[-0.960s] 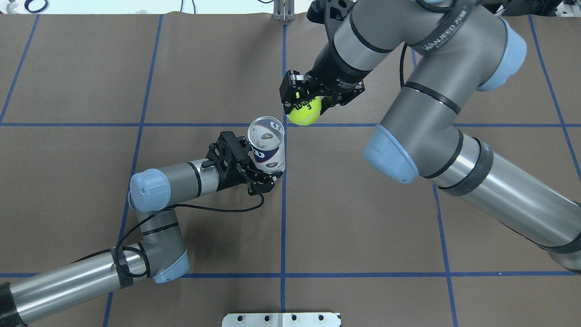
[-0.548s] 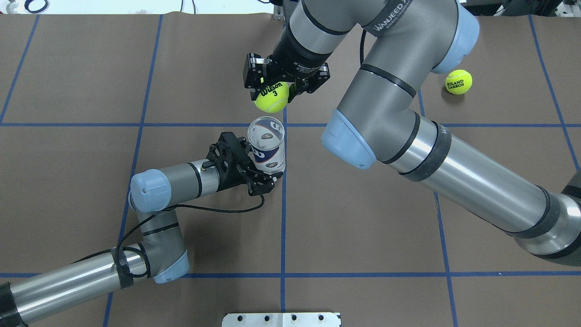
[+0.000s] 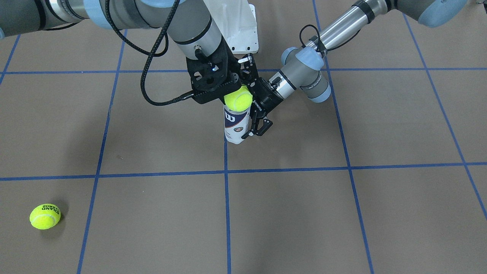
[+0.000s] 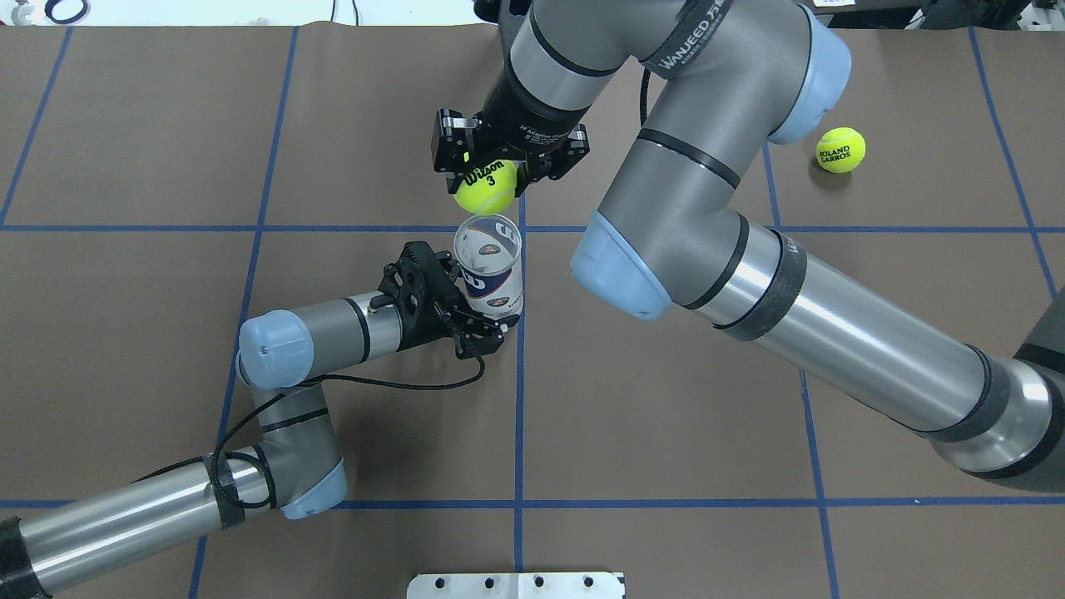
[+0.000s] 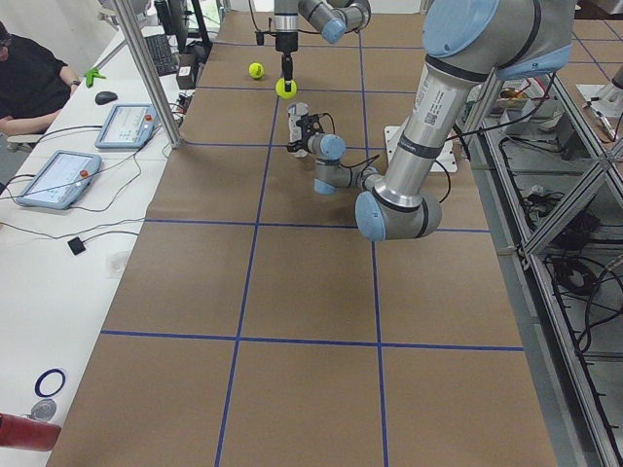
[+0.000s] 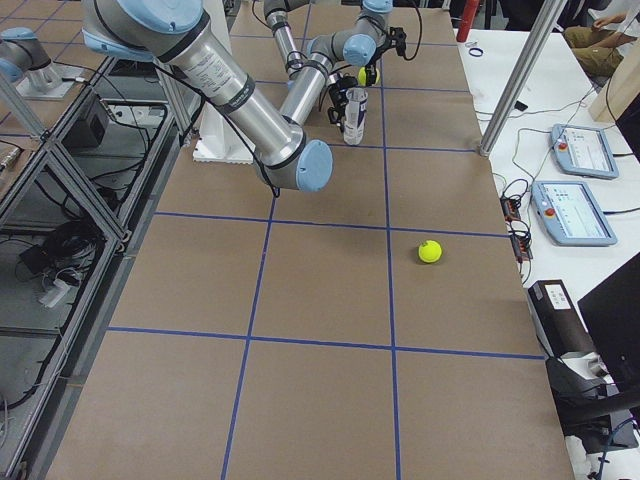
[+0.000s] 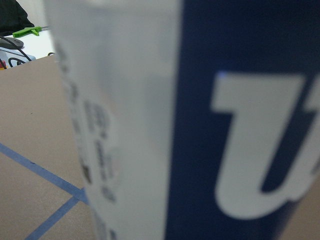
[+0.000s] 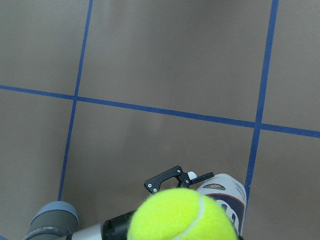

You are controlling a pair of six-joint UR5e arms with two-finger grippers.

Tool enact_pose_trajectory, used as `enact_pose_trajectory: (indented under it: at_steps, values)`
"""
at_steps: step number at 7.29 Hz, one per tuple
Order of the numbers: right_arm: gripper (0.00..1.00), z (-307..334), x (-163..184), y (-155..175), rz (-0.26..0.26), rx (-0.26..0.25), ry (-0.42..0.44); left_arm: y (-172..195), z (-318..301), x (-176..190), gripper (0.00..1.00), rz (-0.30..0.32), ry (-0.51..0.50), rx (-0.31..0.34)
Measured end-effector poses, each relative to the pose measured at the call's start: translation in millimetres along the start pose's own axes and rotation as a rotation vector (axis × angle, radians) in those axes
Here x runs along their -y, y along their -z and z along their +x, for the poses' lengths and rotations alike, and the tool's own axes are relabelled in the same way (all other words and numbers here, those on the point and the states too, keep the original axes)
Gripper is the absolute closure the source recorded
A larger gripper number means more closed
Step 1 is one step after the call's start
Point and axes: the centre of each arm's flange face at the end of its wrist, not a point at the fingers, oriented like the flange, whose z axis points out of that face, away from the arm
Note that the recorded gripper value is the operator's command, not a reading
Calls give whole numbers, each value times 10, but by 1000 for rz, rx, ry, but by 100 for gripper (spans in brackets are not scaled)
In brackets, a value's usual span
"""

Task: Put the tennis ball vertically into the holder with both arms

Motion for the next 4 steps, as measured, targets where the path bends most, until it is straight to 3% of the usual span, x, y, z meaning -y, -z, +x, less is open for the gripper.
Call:
enact_pose_trajectory:
  at_steps: [4]
  values:
    - [100,-15,-48,-70,-6,-5,2,2,12,25,21,8,3,-5]
